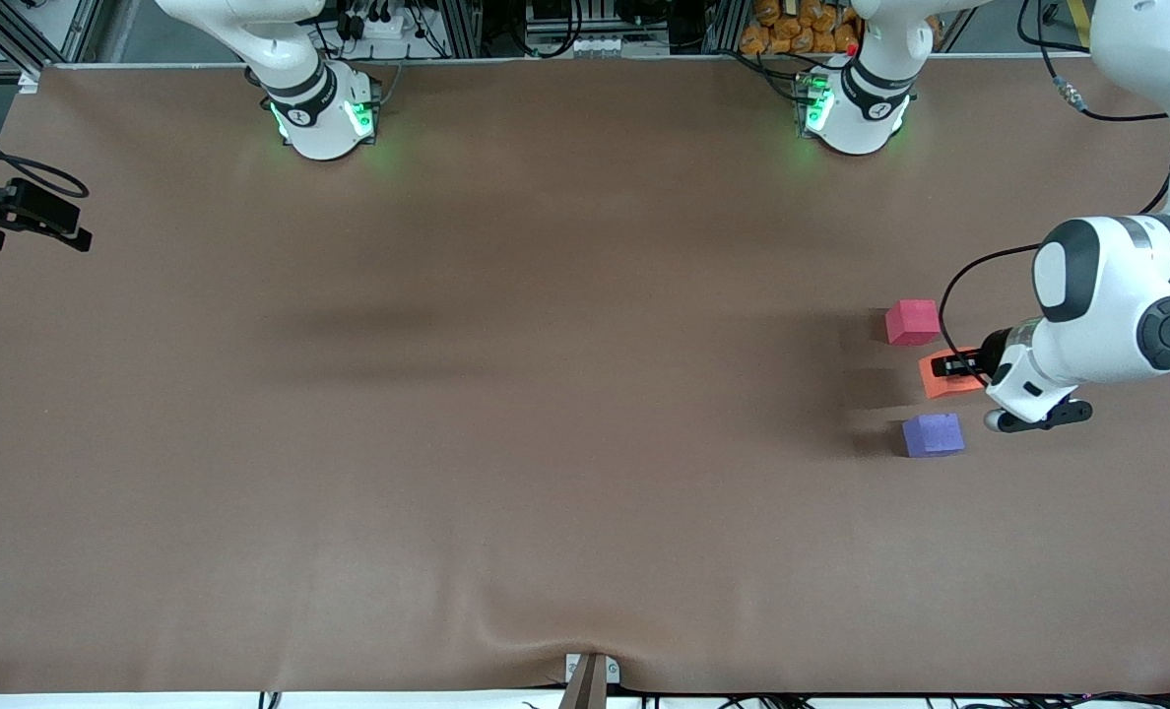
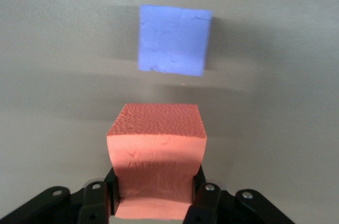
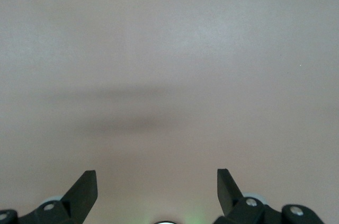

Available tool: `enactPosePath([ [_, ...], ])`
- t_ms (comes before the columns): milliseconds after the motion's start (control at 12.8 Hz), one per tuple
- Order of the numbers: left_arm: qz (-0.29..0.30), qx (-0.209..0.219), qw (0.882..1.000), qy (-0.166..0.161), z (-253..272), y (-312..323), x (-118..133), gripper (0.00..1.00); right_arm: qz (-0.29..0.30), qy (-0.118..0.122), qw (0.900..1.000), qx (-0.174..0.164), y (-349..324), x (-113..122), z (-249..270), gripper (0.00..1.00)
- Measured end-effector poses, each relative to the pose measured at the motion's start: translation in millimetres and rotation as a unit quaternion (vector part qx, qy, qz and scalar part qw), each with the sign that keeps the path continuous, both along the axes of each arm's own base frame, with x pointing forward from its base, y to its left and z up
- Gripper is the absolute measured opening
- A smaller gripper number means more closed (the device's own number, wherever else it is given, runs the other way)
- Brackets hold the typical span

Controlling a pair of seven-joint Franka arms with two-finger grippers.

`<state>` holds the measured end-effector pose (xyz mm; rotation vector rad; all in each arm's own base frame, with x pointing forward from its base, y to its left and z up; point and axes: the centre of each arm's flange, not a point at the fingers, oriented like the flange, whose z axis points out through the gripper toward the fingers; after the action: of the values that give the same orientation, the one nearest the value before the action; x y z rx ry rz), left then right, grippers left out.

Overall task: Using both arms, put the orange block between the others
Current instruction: 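Lower the orange cube between the pink and purple cubes, open gripper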

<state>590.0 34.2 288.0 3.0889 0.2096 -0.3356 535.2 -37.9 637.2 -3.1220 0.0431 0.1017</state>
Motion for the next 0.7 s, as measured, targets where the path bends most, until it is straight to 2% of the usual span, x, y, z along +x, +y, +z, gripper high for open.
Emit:
enactPosePath([
  [233,-0.006,-0.005,1.000,0.002,-25,1,-8,0.52,0.000,0.000,1.000,0.000,0,0,0,1.00],
  [700,-0.004,-0.007,1.000,-0.017,-49,5,-13,0.52,0.001,0.001,1.000,0.000,1,0,-1,1.00],
])
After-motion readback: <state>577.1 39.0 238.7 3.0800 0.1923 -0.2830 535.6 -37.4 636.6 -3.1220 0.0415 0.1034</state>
